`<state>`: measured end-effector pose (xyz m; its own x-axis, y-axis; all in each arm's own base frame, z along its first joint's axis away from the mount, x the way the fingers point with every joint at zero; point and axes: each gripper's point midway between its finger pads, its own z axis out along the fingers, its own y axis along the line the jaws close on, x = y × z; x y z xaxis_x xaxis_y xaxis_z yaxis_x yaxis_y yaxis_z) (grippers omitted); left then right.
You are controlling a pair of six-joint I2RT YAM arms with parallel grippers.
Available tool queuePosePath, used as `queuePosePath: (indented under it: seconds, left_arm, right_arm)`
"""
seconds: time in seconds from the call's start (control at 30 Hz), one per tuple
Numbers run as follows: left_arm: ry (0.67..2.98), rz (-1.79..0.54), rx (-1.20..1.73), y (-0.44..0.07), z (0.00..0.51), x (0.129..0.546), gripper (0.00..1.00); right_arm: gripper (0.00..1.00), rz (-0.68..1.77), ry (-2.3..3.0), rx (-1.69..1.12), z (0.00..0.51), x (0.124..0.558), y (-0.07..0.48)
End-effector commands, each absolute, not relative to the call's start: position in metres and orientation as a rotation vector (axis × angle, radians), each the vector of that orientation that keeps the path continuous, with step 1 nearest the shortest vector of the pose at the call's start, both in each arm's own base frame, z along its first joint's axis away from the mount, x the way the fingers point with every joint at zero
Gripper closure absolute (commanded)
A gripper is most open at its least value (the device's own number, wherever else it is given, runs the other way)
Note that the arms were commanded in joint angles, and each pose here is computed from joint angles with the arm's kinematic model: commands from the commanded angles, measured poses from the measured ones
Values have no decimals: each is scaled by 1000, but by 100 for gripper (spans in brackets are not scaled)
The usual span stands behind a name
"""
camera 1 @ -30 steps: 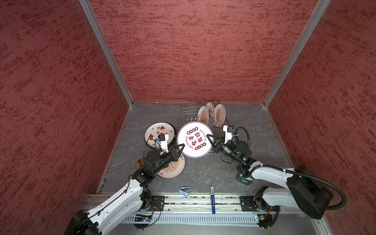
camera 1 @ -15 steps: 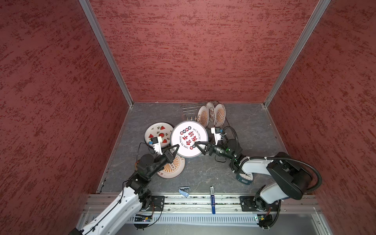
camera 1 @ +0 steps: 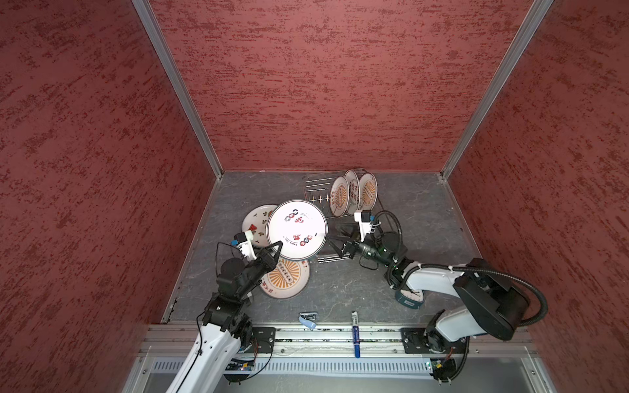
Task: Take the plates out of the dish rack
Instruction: 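Grasp the red-text plate rim with the left gripper while right gripper releases, then lower the red-text plate onto the sunburst plate with the left gripper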
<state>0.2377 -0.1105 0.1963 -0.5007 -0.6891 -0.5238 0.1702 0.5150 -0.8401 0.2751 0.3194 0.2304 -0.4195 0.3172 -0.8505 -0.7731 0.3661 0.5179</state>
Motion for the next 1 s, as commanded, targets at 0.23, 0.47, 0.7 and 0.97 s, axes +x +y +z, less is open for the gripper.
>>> queuePosePath:
  seconds: [0.23, 0.47, 0.7, 0.97]
  left_arm:
    - [1823, -1048, -608, -82, 213, 215, 100]
    - [1886, -1035, -727, -76, 196, 205, 100]
    - [1960, -954, -869, -63, 171, 194, 100]
    - [1995, -930, -970, -57, 151, 178, 100]
  right_arm:
    - [1, 1096, 1548, -398, 247, 282, 315]
    - [1, 834, 1646, -427, 240, 293, 329]
    - [1, 851, 1640, -461, 238, 285, 337]
    - [2, 924, 1613, -533, 246, 274, 358]
